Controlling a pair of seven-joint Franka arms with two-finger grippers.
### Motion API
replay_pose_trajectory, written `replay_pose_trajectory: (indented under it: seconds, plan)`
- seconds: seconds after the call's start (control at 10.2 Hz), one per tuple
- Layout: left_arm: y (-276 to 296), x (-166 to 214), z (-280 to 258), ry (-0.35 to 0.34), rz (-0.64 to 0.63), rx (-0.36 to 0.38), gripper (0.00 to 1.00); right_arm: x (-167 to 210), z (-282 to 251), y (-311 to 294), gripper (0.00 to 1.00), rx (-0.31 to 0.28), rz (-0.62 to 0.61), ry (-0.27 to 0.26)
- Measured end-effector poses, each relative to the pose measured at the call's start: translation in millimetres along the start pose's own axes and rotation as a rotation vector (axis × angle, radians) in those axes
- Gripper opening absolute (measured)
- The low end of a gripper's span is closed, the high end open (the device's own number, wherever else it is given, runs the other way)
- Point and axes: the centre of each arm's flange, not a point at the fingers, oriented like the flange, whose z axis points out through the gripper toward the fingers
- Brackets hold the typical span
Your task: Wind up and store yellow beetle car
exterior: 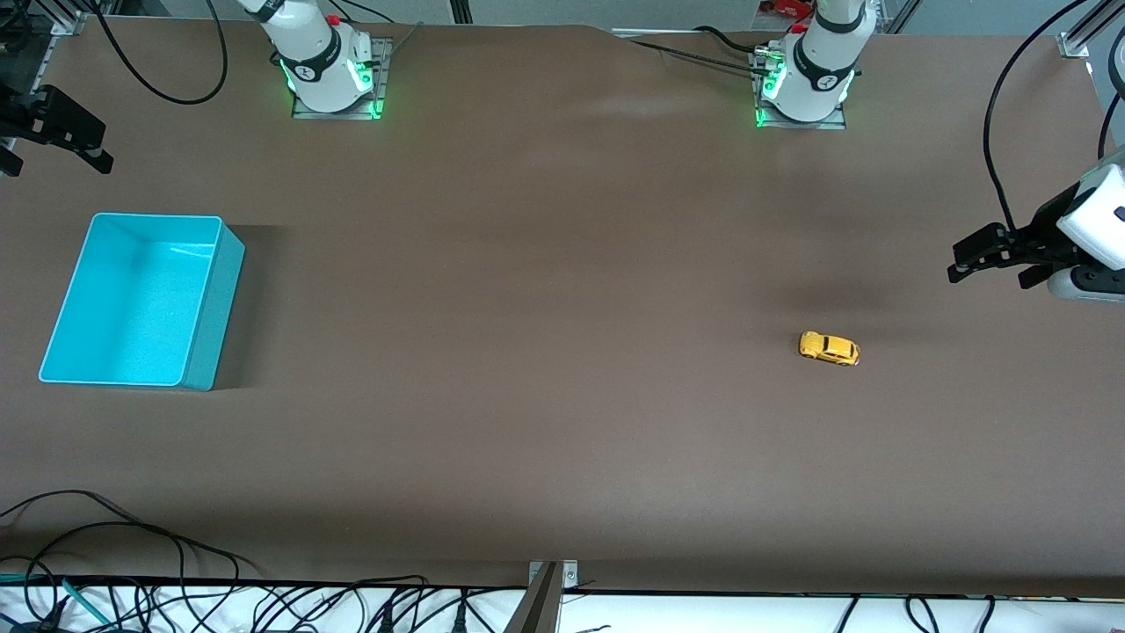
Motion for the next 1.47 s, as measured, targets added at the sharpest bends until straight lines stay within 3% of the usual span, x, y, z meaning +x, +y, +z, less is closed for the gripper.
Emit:
replay_pose_trajectory:
  seconds: [0.69,1.08,1.47]
  plan:
    - [-10,-2,2,-0.016,-0.018,-0.001,1.0,-1,-3,0,1.0,-0.001,0.0,0.006]
    - [-11,-1,13,-0.043,-0.1,-0.003,1.0,-2,-4,1,1.0,-0.001,0.002,0.007]
    - [-9,-1,15,-0.056,-0.064,0.015,1.0,7,8,-3,1.0,0.002,-0.007,-0.008]
